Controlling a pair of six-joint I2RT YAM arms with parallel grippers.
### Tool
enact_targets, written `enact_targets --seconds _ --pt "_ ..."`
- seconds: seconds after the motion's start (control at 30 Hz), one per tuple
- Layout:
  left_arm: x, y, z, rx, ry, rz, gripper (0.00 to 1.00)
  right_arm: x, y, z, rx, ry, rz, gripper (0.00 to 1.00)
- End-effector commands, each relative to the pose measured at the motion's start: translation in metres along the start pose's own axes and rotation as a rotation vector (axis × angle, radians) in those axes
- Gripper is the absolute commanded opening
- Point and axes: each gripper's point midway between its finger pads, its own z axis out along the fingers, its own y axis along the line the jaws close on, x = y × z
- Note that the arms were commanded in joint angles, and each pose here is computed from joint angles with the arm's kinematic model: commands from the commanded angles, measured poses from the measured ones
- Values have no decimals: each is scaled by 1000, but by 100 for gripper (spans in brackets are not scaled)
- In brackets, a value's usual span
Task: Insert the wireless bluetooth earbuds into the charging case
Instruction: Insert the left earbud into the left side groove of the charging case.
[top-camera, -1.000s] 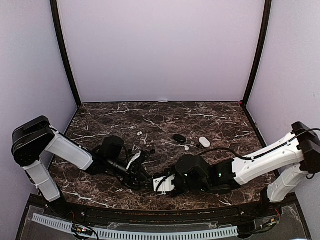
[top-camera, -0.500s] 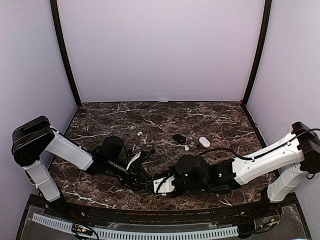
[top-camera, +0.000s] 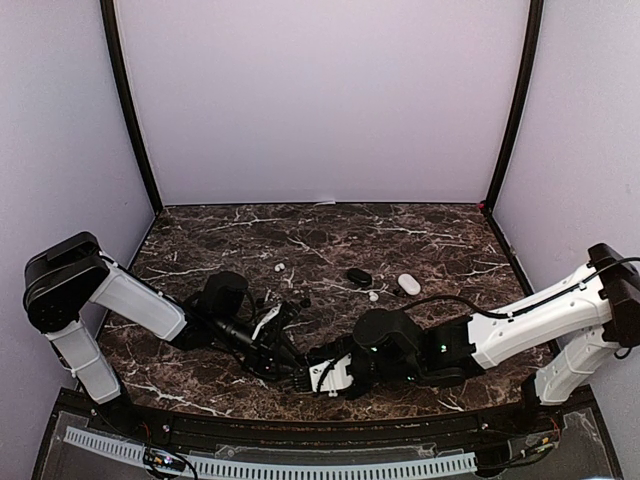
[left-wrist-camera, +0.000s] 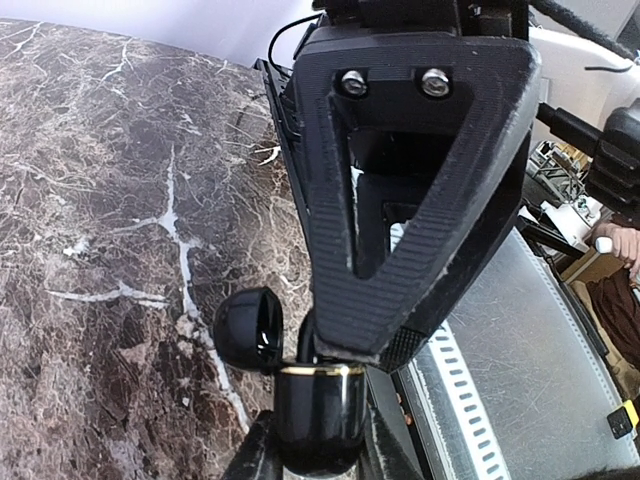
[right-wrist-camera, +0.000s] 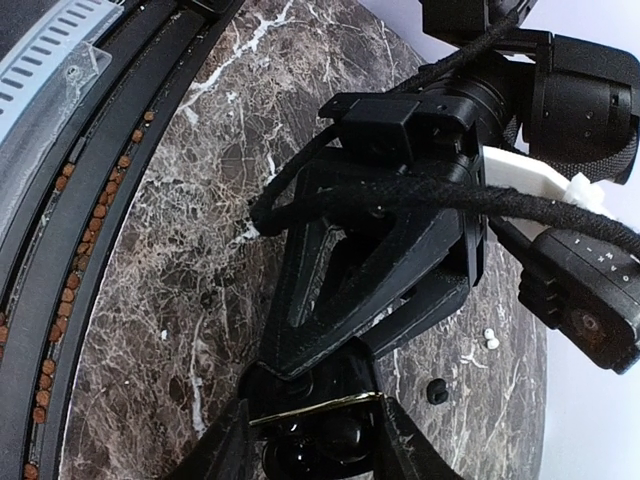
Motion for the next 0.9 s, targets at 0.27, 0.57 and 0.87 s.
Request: enact_targets --seconds 0.27,0.57,0.87 --pt "-17 -9 -1 26 -33 83 6 -34 -44 -40 34 -204 246 45" --pt "-19 -10 -3 24 -43 101 6 -28 -57 -61 61 -258 517 28" --pt "-30 -19 -16 -60 -125 249 6 45 -75 -55 197 -123 822 19"
